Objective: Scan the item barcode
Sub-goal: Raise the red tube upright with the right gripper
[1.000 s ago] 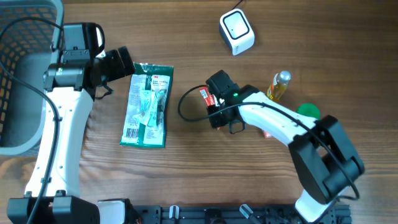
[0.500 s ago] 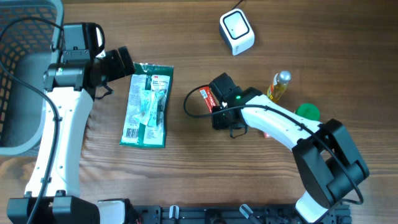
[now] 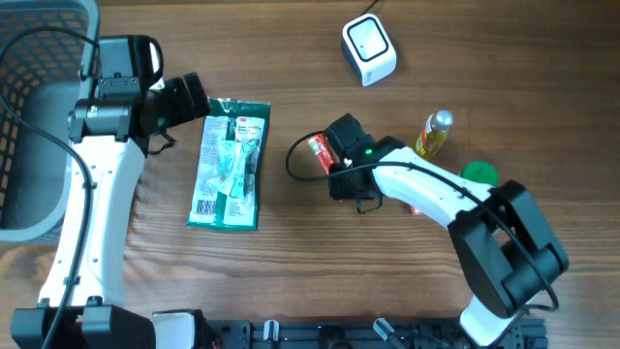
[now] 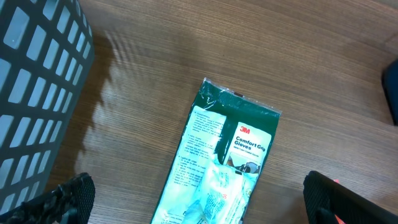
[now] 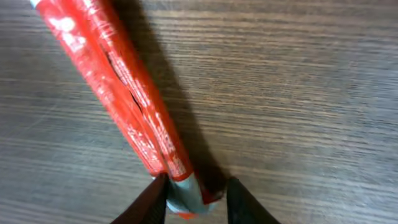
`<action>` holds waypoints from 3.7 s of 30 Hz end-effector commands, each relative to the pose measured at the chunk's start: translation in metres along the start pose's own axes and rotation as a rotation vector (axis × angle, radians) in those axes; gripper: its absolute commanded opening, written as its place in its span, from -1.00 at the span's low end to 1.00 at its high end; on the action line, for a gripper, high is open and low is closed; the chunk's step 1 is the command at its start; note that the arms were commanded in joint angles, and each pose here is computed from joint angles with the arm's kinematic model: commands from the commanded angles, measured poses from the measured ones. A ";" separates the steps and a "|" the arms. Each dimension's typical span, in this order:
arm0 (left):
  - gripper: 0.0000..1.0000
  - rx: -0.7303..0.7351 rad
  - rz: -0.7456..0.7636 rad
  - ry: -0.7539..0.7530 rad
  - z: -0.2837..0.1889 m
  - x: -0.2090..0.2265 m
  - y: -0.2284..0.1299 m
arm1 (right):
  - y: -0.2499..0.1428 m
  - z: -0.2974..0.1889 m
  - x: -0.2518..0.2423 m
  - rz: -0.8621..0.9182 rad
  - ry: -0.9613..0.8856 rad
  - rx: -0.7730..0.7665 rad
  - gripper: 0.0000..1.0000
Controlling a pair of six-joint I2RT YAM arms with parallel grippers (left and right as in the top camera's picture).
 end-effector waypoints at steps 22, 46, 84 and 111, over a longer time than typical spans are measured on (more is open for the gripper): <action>1.00 -0.021 -0.013 -0.012 -0.006 -0.001 0.005 | 0.015 -0.022 -0.008 -0.177 0.061 -0.039 -0.91; 1.00 -0.021 -0.013 -0.012 -0.006 -0.001 0.005 | 0.003 -0.074 0.012 -0.561 0.326 -0.106 -0.91; 1.00 -0.021 -0.013 -0.012 -0.006 -0.001 0.005 | -0.047 -0.124 0.018 -1.039 0.602 -0.096 -0.91; 1.00 -0.021 -0.013 -0.012 -0.006 -0.001 0.005 | -0.048 -0.119 0.017 -1.022 0.602 -0.093 -0.91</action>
Point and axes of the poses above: each gripper's point midway between its finger pads, its own z axis out along the fingers, its own x axis along the line the jaws close on, y = z × x, the point moved 9 cm from there along -z, back along the fingers, and after that the axes turned 9 degrees about -z, right-handed, at the moved point
